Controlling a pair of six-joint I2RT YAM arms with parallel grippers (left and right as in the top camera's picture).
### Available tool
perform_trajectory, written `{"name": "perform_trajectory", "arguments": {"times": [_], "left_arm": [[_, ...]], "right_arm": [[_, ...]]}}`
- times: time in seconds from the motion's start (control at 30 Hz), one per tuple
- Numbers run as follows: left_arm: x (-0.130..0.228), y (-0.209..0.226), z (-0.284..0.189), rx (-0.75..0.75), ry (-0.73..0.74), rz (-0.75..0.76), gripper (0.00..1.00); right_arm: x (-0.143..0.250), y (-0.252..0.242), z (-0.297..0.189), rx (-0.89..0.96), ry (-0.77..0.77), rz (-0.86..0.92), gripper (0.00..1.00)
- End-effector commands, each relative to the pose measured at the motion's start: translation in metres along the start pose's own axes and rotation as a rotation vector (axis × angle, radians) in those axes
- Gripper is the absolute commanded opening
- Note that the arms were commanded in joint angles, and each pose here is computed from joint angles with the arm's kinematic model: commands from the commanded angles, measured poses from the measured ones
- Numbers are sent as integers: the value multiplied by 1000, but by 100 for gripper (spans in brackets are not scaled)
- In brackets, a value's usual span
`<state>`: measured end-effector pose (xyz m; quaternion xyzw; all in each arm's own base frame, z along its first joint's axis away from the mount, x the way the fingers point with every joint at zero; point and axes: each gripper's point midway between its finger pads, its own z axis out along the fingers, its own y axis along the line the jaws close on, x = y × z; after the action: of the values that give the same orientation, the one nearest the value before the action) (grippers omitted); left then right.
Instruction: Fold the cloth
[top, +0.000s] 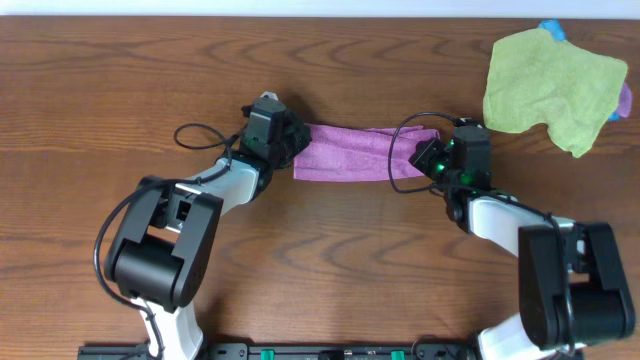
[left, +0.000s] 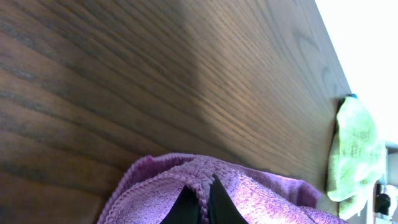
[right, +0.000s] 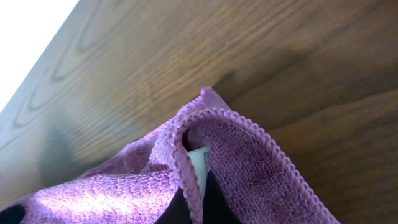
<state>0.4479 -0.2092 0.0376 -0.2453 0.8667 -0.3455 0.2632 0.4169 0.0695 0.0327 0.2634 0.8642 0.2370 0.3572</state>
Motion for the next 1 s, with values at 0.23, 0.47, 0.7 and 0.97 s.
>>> {"name": "perform_trajectory", "arguments": {"times": [0.23, 0.47, 0.7, 0.97], "left_arm": [[-5, 13, 5, -59, -11, 24, 6], [-4, 15, 5, -69, -8, 40, 57], [-5, 7, 2, -26, 14, 71, 73], [-22, -11, -18, 62, 30, 112, 88]], "right_arm": [[-5, -2, 8, 23, -24, -53, 1], [-4, 0, 8, 12, -15, -53, 41], [0, 18, 2, -71, 28, -57, 99], [-17, 38, -37, -79, -9, -61, 99]]}}
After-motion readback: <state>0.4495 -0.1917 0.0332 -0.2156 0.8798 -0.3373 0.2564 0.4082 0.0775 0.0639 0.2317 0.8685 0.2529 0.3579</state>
